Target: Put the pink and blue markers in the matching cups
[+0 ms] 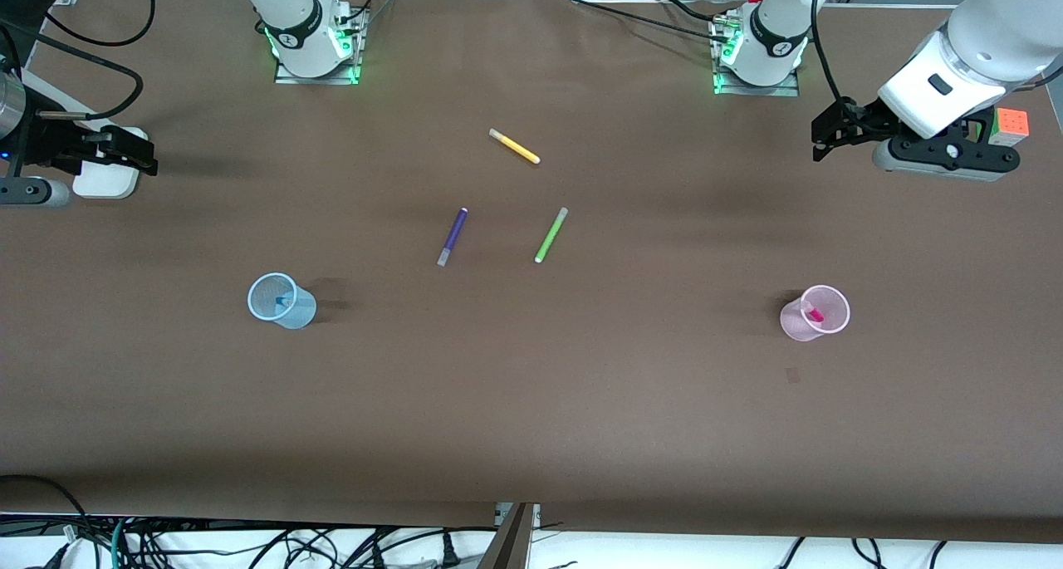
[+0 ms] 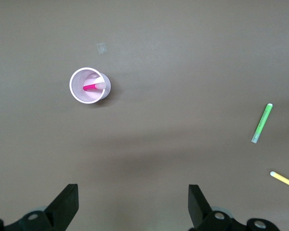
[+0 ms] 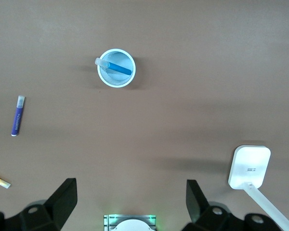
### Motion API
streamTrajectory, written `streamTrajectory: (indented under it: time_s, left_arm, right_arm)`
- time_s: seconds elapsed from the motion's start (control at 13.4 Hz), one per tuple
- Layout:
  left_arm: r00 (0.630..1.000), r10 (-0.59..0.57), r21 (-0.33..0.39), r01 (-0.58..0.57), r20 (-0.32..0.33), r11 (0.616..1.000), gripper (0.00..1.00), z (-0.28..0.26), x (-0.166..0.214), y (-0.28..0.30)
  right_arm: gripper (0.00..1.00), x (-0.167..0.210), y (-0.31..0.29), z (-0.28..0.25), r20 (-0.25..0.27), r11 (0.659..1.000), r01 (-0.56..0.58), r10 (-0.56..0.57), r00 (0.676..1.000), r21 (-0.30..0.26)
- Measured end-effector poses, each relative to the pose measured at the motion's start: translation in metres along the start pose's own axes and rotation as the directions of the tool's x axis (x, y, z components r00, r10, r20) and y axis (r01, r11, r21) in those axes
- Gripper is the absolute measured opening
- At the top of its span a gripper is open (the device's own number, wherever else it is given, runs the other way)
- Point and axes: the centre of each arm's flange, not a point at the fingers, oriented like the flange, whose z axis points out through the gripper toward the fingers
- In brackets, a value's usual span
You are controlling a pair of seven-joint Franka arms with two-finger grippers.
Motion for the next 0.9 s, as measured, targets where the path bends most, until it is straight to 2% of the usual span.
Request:
streamTrajectory:
  time_s: [0.9]
  left_arm:
    - [0.999, -0.02, 0.003, 0.02, 0.025, 1.0, 1.0, 0.014, 0.006, -0.01]
  right_arm:
    - [1.0, 0.001, 0.0, 0.001, 0.0, 1.0, -0.001, 0.001, 1.0, 0.0]
